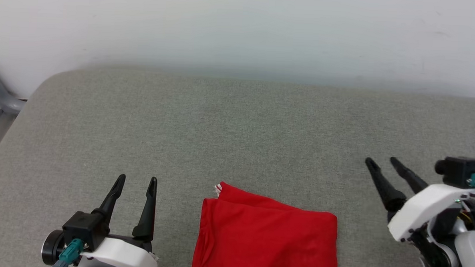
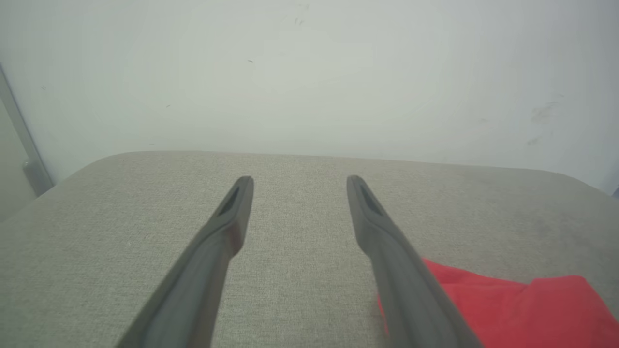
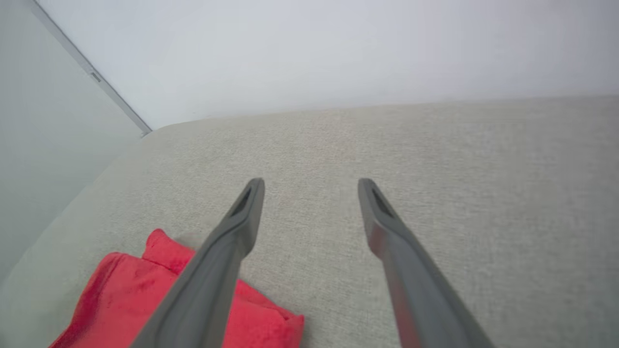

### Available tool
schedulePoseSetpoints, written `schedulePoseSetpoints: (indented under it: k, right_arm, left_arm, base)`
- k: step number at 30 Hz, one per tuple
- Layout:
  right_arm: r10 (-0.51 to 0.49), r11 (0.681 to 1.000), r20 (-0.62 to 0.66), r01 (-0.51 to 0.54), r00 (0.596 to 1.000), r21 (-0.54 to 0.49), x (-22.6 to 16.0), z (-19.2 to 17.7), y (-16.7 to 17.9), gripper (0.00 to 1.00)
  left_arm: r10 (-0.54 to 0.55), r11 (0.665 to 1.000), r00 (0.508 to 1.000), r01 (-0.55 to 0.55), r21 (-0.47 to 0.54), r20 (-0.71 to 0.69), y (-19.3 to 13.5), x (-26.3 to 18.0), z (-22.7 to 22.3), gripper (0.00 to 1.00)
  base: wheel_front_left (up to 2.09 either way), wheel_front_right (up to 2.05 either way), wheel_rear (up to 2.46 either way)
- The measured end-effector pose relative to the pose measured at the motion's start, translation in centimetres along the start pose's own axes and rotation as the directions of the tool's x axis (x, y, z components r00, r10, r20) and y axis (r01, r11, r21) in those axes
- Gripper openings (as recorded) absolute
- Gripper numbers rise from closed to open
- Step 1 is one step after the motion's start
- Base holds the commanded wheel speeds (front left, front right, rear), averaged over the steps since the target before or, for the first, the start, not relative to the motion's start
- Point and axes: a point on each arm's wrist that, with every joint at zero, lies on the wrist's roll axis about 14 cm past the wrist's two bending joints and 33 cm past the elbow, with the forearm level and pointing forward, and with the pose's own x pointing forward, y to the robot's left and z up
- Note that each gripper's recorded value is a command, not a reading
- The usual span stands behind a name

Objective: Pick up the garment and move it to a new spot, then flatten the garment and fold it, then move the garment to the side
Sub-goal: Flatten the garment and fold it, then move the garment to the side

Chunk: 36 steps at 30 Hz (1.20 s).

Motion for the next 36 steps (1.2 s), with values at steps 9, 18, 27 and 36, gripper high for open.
schedulePoseSetpoints:
  k: [9, 18, 27, 36]
  right_arm:
    - [-0.17, 0.963, 0.233, 0.211, 0.958, -0.168, -6.2, 3.9, -4.0, 1.0]
    - [-0.201, 0.933, 0.319, 0.28, 0.926, -0.226, -9.8, 3.6, -3.4, 1.0]
    - [-0.228, 0.938, 0.305, 0.292, 0.925, -0.185, -11.2, 1.7, -2.7, 1.0]
    - [-0.241, 0.939, 0.304, 0.3, 0.922, -0.166, -11.3, 2.1, -2.8, 1.0]
  left_arm:
    - [-0.016, 1.0, 1.0, 0.016, 0.005, 0.003, -0.9, -0.2, 0.1, 1.0]
    - [-0.026, 0.999, 1.0, 0.026, 0.026, 0.007, -1.2, -0.2, 0.3, 1.0]
    - [-0.005, 0.999, 1.0, 0.006, 0.04, -0.02, -0.6, -1.1, -0.5, 1.0]
    - [0.013, 0.999, 0.999, -0.012, 0.031, -0.032, -0.3, -1.4, -0.9, 1.0]
  base:
    - [0.0, 0.0, 0.0]
    - [0.0, 0.0, 0.0]
    - [0.0, 0.0, 0.0]
    - [0.0, 0.0, 0.0]
